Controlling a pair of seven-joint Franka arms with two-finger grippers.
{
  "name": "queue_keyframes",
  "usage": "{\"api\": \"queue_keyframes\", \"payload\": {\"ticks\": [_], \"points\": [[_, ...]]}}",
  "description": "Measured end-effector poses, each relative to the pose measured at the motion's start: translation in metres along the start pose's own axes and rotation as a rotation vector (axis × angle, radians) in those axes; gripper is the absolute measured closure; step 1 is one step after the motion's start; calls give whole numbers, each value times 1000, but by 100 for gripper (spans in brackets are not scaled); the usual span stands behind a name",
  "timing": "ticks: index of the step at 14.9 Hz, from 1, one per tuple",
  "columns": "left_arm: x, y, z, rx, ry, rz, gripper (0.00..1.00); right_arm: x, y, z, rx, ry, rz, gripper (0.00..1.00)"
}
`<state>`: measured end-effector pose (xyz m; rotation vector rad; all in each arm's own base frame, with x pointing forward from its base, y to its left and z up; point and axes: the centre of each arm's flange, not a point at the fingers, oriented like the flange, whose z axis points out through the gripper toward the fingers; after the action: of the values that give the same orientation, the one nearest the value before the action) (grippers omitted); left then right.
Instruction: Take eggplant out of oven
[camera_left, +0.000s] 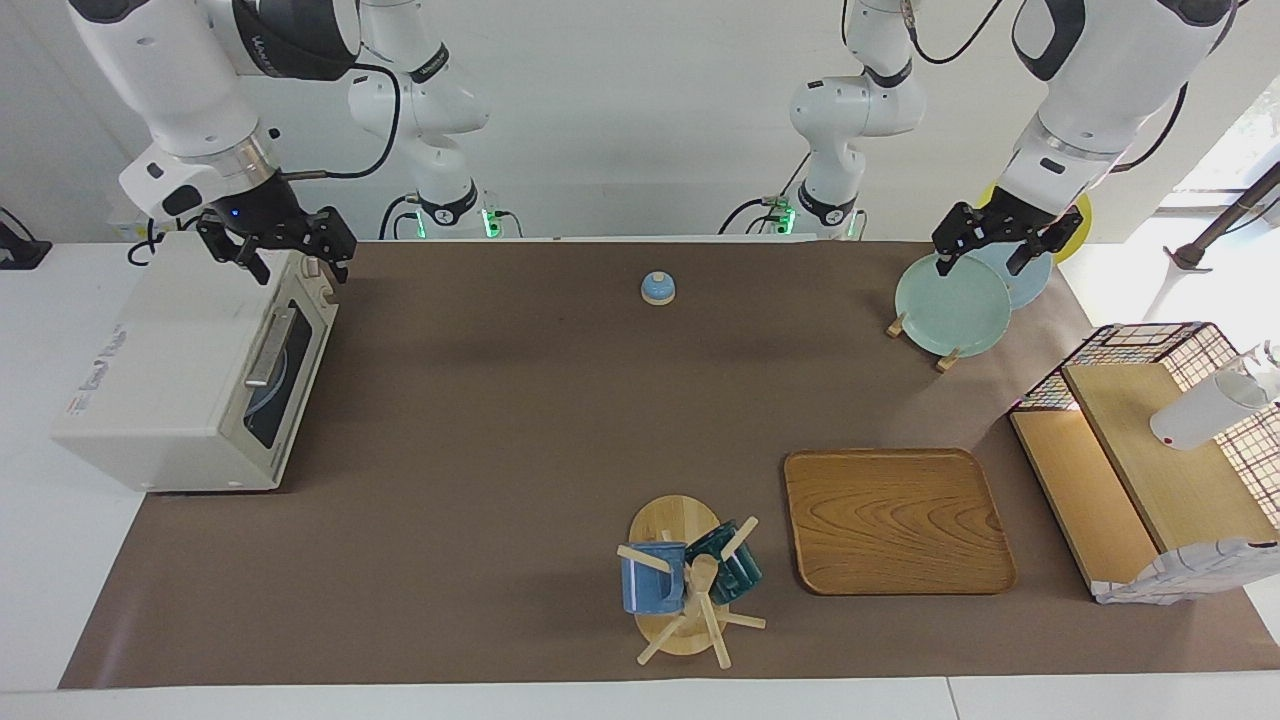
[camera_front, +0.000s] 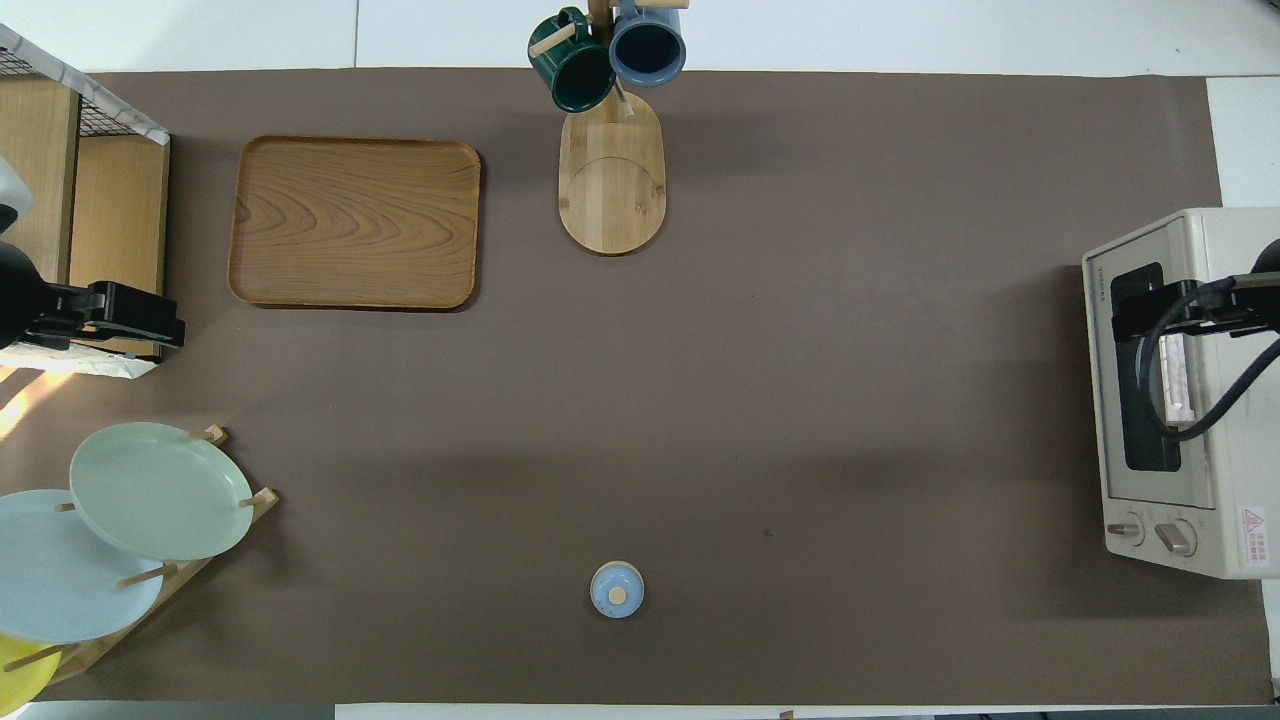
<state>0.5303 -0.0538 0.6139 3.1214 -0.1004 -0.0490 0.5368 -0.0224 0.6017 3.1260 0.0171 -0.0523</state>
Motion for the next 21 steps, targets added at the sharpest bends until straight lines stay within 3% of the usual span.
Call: {"api": "queue_keyframes", "payload": {"ticks": [12, 16, 18, 19, 21], "points": [[0, 0, 0, 0, -1, 0, 0, -2, -2, 1, 1, -16, -2, 0], [0, 0, 0, 0, 0, 0, 0, -1, 7, 11, -5, -2, -138, 40], [0, 0, 0, 0, 1, 0, 0, -3, 23, 27, -49, 3, -217, 63], [0, 0, 0, 0, 2, 0, 8, -3, 28, 33, -86, 9, -240, 72], [0, 0, 0, 0, 2, 0, 35, -1, 32, 46, -161, 23, -273, 92]]}}
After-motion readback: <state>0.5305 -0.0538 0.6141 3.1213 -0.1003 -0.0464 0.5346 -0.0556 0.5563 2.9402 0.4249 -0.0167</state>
